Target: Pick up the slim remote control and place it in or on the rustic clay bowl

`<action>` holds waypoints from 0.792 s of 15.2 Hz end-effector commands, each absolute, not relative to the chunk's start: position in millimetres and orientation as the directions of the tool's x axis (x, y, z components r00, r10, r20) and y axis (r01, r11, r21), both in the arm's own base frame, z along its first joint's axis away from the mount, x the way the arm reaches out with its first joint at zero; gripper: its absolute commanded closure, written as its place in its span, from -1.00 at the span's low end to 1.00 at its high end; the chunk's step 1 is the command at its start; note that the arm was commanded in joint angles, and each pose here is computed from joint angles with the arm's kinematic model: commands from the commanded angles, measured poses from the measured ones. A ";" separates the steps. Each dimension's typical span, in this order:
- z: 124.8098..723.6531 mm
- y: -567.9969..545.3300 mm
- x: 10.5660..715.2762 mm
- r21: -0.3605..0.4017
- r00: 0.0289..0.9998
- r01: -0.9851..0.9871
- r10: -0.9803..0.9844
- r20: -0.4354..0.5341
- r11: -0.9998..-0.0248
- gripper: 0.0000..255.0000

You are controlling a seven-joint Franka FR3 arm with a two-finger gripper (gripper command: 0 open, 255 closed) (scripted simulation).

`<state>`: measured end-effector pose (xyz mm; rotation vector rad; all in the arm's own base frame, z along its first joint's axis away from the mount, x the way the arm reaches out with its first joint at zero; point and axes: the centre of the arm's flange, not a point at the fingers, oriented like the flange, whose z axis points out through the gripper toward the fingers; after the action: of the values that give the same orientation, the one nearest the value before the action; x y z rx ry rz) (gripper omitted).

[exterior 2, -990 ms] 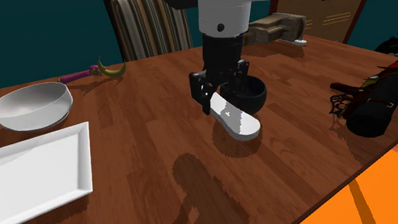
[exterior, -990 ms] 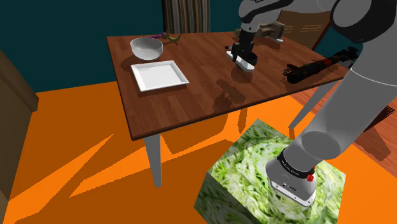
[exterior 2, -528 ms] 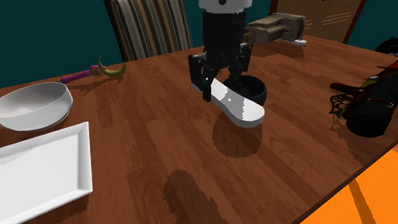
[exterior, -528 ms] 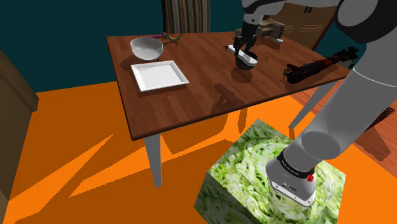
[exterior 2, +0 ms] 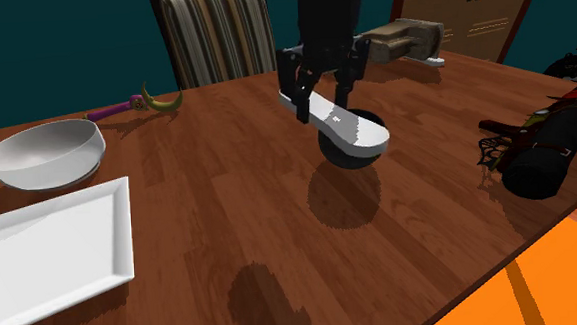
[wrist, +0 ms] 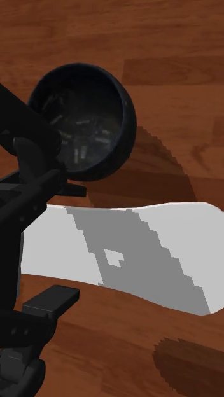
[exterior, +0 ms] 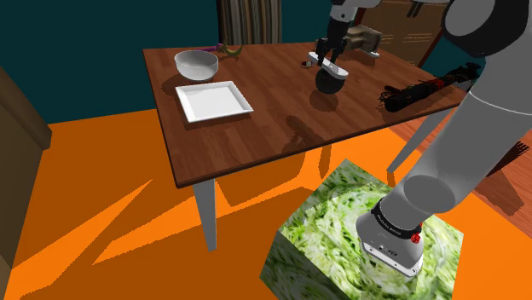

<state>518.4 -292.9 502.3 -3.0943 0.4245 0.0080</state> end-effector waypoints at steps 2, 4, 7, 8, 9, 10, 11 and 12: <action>507.1 -328.9 519.7 -0.017 0.963 -0.269 -0.269 -0.008 -0.963 1.00; 508.6 -355.1 523.0 -0.017 0.963 -0.269 -0.269 -0.008 -0.963 1.00; 510.8 -394.3 527.9 -0.017 0.963 -0.269 -0.269 -0.008 -0.963 1.00; 511.5 -407.4 529.5 -0.017 0.963 -0.269 -0.269 -0.008 -0.963 1.00; 512.7 -428.9 532.2 -0.017 0.963 -0.269 -0.269 -0.008 -0.963 1.00; 507.4 -428.9 532.2 -0.017 0.963 -0.269 -0.269 -0.008 -0.963 1.00; 502.1 -428.9 532.2 -0.017 0.963 -0.269 -0.269 -0.008 -0.963 1.00; 496.9 -428.9 532.2 -0.017 0.963 -0.269 -0.269 -0.008 -0.963 1.00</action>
<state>531.6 -427.2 501.7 -3.0941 0.4253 0.0101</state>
